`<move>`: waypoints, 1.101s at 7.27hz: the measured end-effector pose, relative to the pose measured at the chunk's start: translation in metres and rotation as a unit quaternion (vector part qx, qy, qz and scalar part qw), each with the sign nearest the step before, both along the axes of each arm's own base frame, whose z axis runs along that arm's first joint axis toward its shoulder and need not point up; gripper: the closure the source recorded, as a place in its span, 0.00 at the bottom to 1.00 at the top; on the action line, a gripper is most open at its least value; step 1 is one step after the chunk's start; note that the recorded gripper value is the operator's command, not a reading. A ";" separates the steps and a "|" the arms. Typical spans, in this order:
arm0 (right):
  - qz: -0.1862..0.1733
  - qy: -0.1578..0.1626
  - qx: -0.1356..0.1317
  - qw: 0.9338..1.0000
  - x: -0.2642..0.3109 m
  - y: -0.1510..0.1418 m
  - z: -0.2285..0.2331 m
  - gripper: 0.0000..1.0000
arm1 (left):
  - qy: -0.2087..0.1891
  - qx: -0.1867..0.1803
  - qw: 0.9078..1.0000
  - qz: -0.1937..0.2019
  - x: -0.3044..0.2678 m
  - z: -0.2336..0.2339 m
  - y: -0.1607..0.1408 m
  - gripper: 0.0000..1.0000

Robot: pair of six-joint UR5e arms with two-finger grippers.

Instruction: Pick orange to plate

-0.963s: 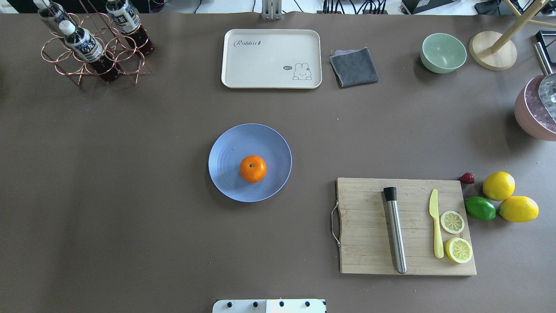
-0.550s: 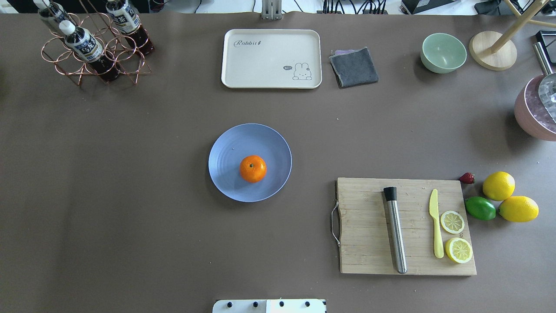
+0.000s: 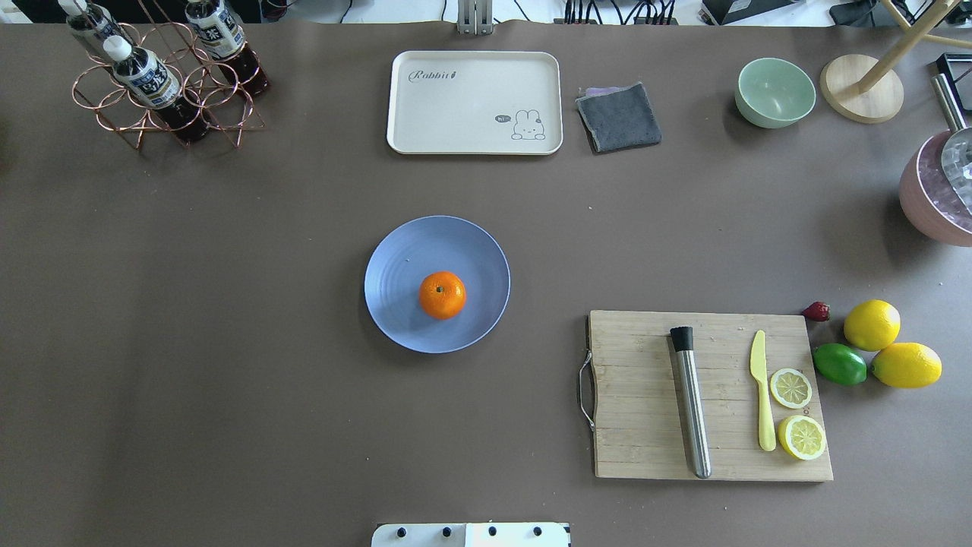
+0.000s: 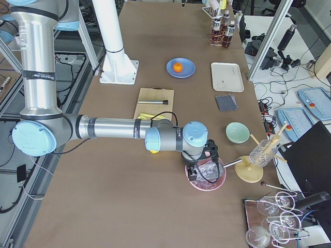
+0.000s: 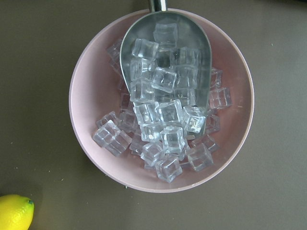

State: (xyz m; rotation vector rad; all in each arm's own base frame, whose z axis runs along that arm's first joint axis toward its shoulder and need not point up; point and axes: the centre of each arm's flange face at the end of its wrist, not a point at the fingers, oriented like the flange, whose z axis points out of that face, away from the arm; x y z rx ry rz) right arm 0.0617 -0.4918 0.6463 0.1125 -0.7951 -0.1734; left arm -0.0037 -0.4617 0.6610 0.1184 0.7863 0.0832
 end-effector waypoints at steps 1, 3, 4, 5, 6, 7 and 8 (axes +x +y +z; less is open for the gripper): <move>0.001 0.002 -0.005 1.000 0.001 0.000 0.000 0.00 | 0.000 0.006 1.000 0.001 0.000 -0.005 -0.001 0.03; 0.000 0.004 -0.007 1.000 0.000 -0.002 -0.002 0.00 | 0.001 0.016 1.000 0.001 0.001 -0.014 -0.005 0.03; -0.001 0.005 -0.006 1.000 0.000 -0.003 -0.003 0.00 | 0.001 0.021 1.000 0.001 0.001 -0.019 -0.006 0.03; -0.001 0.006 -0.005 1.000 -0.001 -0.005 -0.004 0.00 | 0.001 0.025 1.000 0.001 0.001 -0.022 -0.007 0.03; -0.002 0.007 -0.004 1.000 -0.002 -0.005 -0.005 0.00 | 0.002 0.026 1.000 0.001 0.002 -0.024 -0.007 0.03; -0.003 0.008 -0.004 1.000 -0.003 -0.005 -0.005 0.00 | 0.002 0.026 1.000 0.001 0.002 -0.024 -0.006 0.03; -0.004 0.011 -0.004 1.000 -0.003 -0.005 -0.005 0.00 | 0.002 0.026 1.000 0.002 0.002 -0.024 -0.006 0.03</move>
